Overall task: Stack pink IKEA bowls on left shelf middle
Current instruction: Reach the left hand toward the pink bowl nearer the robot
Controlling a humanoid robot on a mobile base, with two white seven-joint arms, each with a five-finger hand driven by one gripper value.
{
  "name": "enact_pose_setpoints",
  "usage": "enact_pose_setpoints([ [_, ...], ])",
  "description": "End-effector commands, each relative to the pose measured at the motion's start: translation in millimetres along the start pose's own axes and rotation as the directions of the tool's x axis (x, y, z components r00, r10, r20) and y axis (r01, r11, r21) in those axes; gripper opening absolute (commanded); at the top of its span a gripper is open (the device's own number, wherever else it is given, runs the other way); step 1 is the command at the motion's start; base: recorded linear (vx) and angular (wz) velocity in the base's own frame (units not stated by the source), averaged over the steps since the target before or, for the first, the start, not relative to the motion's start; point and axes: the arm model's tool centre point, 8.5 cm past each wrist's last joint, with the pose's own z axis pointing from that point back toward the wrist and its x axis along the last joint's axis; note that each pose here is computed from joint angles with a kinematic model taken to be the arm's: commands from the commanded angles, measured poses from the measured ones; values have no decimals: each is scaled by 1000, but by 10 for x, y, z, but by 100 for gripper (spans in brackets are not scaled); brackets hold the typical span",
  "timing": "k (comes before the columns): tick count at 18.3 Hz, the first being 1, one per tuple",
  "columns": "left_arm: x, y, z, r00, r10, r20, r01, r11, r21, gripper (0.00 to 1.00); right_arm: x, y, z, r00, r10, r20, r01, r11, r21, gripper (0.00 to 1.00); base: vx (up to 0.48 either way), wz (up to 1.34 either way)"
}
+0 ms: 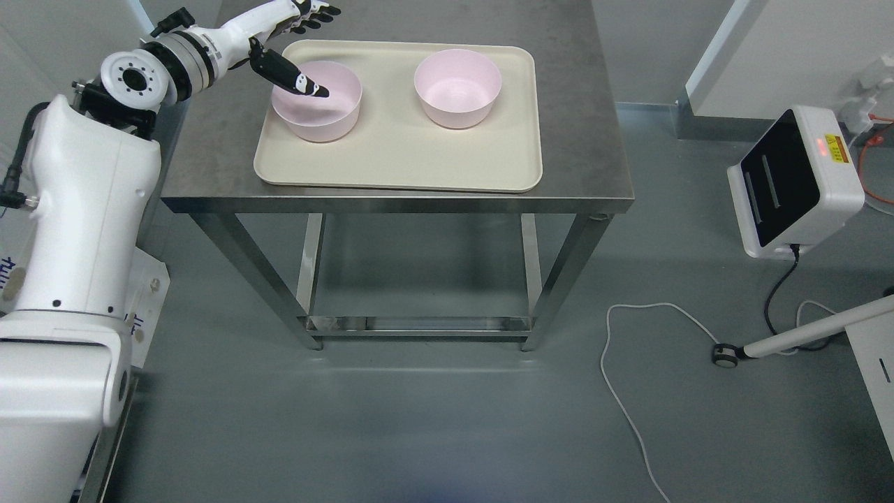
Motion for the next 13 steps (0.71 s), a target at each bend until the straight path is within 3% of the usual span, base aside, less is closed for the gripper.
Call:
enact_pose_setpoints([
  [1,-230,-326,-185,988,-82,-128,67,991,-120,76,-1,-115,2,1000,3,-1,-3,1000,-19,100,0,0],
  [7,177,-315,-383,987,-137,-81,127,985,-118,63,-1,-115,2,1000,3,-1,-3,1000,-19,100,9,13],
  [13,278,-364,-429,986,-160,-37,155,981,-119,38,-1,-115,2,1000,3,-1,-3,1000,-19,100,37,49],
])
